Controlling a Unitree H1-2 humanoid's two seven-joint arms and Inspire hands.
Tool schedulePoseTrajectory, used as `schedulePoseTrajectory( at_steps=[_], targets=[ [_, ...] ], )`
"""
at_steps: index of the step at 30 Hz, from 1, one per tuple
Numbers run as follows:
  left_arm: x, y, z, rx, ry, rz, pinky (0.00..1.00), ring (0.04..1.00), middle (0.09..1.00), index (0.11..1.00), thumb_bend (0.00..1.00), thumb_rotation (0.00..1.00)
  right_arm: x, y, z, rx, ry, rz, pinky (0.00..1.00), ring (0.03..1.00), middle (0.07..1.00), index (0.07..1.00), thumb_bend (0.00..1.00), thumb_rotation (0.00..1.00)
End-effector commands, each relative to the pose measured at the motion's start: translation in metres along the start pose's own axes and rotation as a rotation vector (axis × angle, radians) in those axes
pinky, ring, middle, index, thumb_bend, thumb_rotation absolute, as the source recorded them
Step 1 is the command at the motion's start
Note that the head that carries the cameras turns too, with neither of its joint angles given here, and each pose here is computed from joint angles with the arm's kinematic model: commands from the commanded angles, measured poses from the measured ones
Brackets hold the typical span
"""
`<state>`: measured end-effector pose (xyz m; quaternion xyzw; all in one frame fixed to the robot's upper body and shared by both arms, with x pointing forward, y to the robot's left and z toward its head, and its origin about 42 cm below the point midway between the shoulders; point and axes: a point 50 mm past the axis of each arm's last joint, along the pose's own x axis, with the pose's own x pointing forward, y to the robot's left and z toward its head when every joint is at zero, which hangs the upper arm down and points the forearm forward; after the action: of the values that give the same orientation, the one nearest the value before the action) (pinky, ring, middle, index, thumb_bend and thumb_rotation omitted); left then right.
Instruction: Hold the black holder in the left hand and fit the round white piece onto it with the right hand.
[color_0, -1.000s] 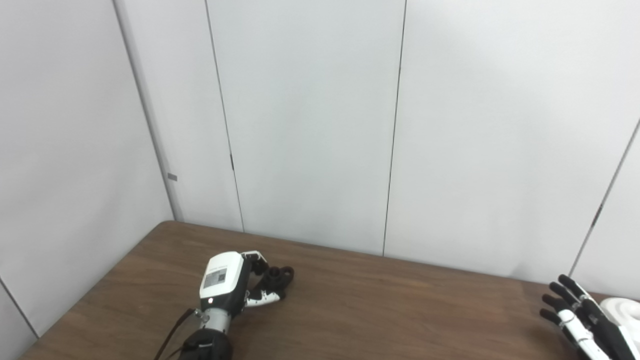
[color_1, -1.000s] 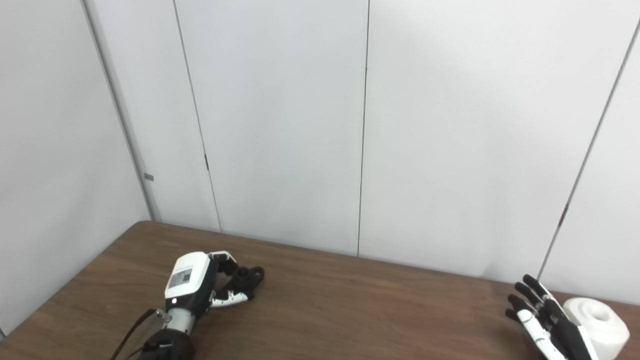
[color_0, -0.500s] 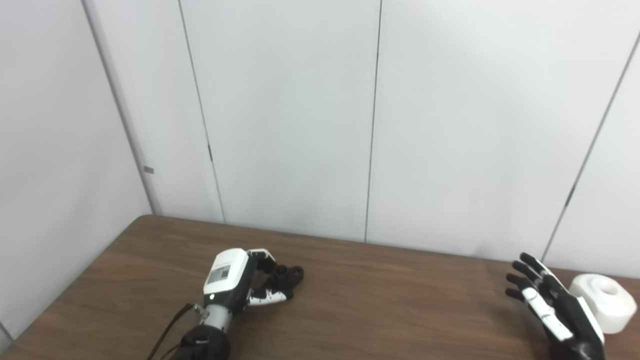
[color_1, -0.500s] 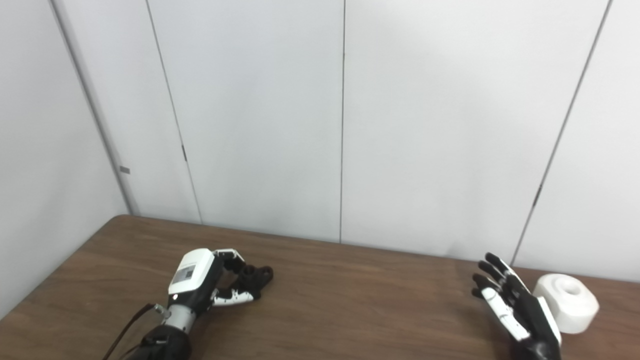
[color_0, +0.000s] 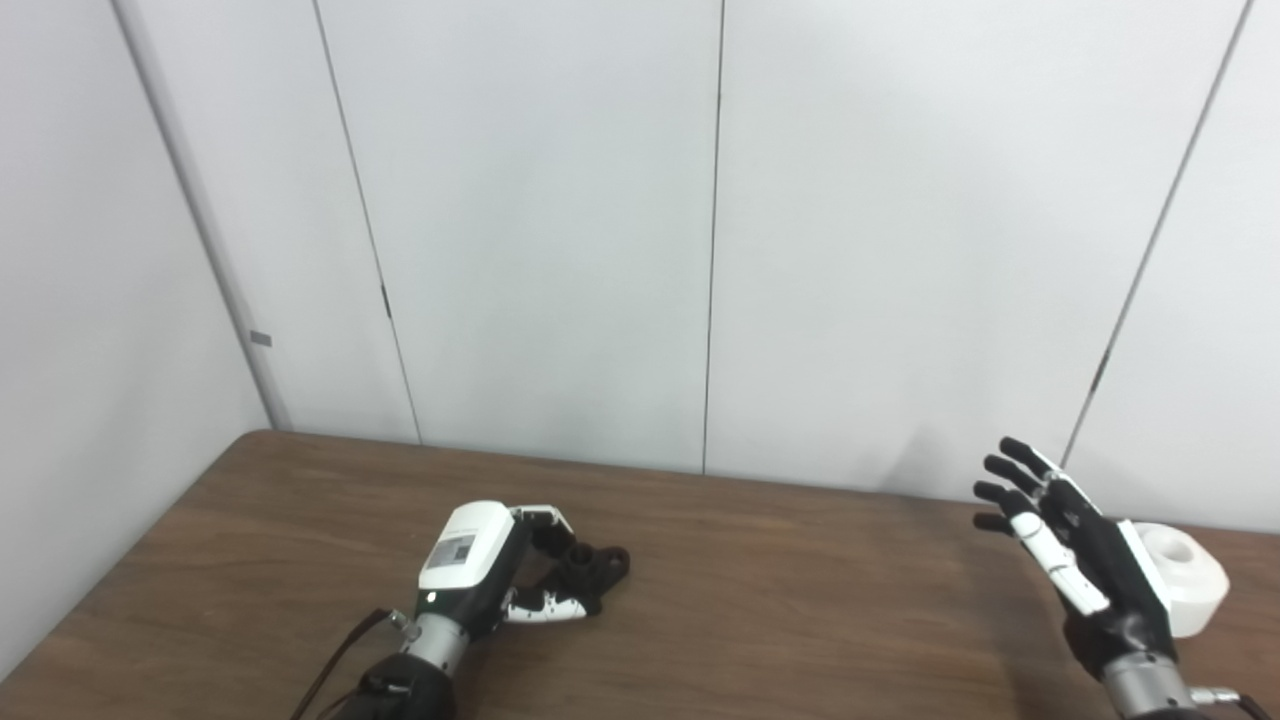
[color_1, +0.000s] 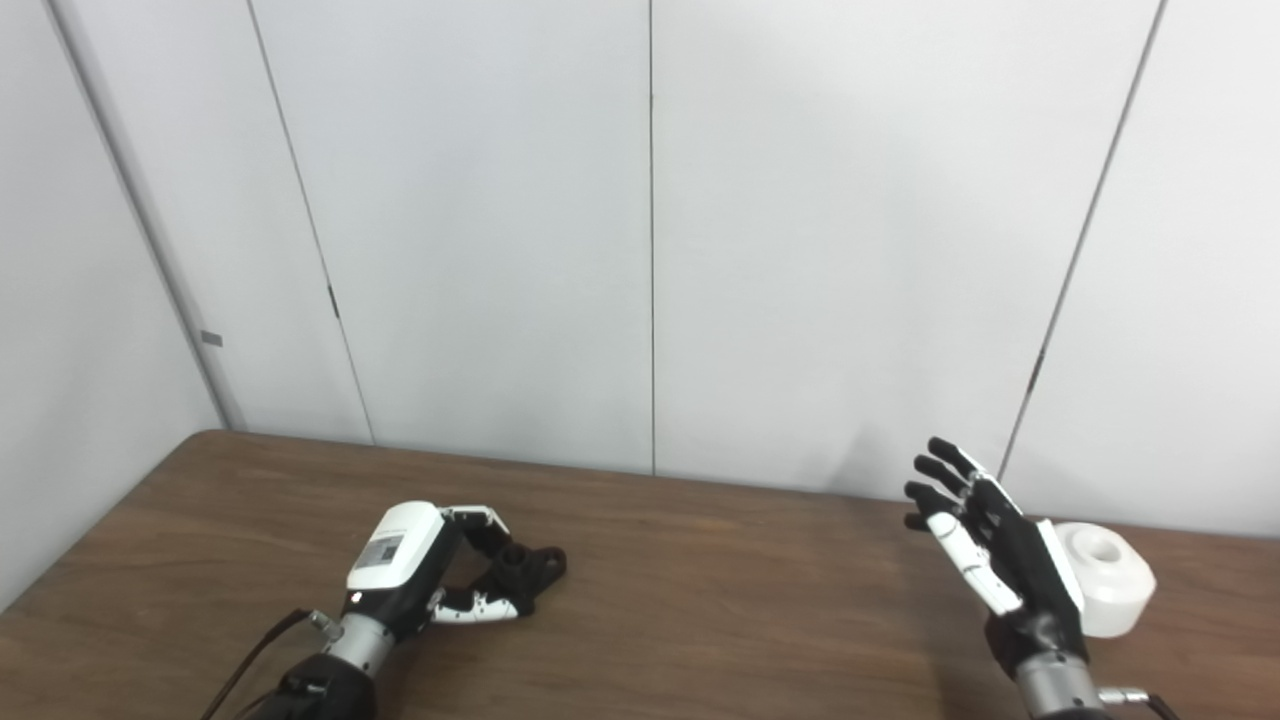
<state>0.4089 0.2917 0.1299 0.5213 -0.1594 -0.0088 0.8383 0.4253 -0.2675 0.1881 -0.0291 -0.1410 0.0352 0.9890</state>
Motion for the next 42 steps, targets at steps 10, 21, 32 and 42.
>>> schedulePoseTrajectory(
  at_steps=[10,21,32,42],
  targets=[
    [-0.016,-0.021,0.032,-0.040,-0.093,-0.056,0.66,0.589,0.517,0.467,0.52,0.00,0.020,0.004,0.042,-0.028,-0.145,-0.007,0.69,0.786,0.827,0.851,0.49,0.56],
    [-0.026,-0.032,0.057,-0.078,-0.186,-0.110,0.66,0.608,0.543,0.463,0.52,0.00,0.024,-0.002,0.053,-0.057,-0.183,-0.030,0.67,0.772,0.825,0.846,0.49,0.57],
    [-0.035,-0.044,0.078,-0.092,-0.252,-0.194,0.68,0.629,0.554,0.460,0.51,0.00,0.031,-0.011,0.066,-0.048,-0.214,-0.048,0.67,0.775,0.826,0.836,0.51,0.57],
    [-0.044,-0.058,0.092,-0.117,-0.312,-0.255,0.67,0.639,0.494,0.481,0.53,0.00,0.030,-0.018,0.071,-0.083,-0.238,-0.054,0.68,0.776,0.823,0.836,0.52,0.57]
  ],
)
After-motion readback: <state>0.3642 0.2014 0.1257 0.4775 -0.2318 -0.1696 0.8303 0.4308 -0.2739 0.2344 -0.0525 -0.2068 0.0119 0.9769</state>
